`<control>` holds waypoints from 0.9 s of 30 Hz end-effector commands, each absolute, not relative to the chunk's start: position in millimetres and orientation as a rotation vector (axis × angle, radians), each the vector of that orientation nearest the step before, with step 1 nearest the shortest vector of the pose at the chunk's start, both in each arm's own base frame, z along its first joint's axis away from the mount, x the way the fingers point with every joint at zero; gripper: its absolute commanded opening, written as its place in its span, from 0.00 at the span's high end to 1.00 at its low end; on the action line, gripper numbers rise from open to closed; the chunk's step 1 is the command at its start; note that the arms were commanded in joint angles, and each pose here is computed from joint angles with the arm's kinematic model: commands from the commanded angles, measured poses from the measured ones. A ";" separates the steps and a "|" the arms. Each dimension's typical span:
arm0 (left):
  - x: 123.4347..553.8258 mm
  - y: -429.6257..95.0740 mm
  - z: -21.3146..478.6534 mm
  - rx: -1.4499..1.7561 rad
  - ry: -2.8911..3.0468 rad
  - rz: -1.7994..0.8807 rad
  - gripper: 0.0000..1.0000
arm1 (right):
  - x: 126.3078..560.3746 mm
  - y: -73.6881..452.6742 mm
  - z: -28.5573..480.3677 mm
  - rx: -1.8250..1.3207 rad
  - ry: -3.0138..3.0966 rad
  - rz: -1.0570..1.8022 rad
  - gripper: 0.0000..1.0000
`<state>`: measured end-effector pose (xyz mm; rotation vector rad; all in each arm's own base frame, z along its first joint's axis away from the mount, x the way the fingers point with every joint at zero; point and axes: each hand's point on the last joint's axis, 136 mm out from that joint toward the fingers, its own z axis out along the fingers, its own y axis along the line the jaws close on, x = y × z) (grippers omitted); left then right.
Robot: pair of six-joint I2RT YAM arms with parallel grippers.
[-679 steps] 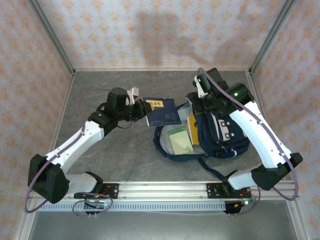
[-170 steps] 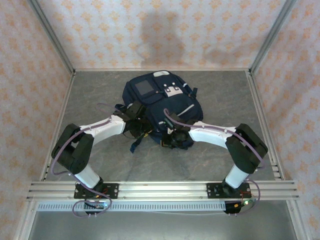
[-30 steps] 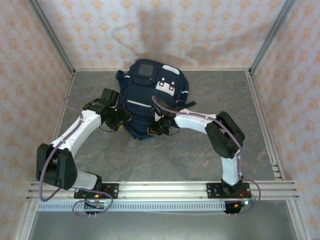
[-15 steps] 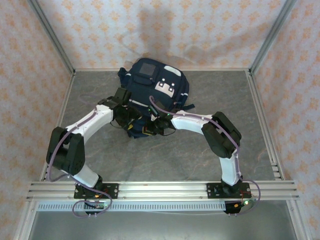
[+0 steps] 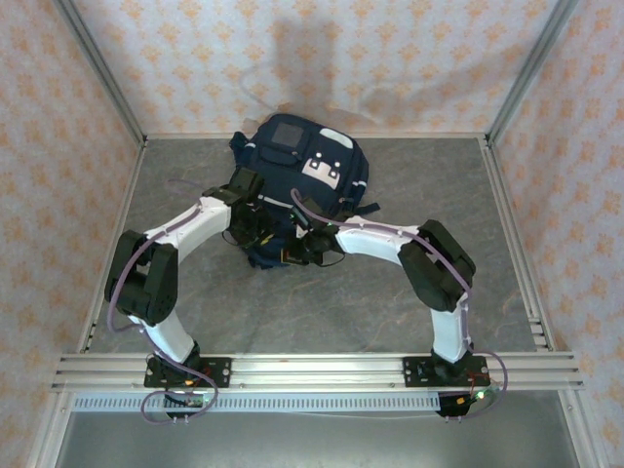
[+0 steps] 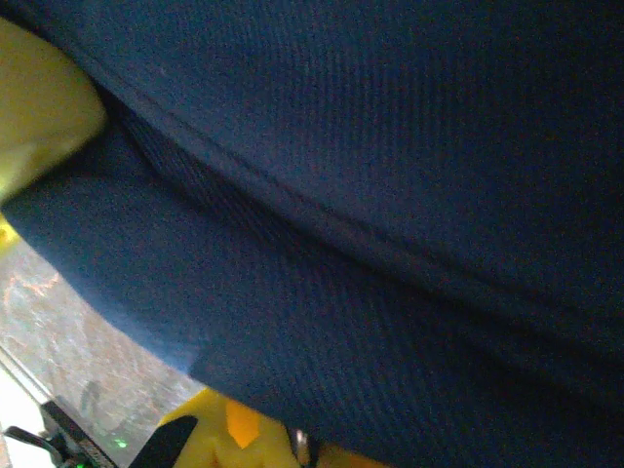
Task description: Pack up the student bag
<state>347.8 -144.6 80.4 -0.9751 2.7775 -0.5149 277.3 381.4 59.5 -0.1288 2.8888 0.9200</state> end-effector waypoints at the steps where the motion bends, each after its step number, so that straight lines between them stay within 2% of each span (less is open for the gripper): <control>1: 347.0 -136.2 108.0 -0.917 2.723 -0.488 1.00 | 264.8 349.1 51.3 -0.150 2.940 0.745 1.00; 27: 277.3 -114.0 131.1 -0.883 2.771 -0.468 1.00 | 243.6 298.0 49.4 -0.315 2.860 0.608 1.00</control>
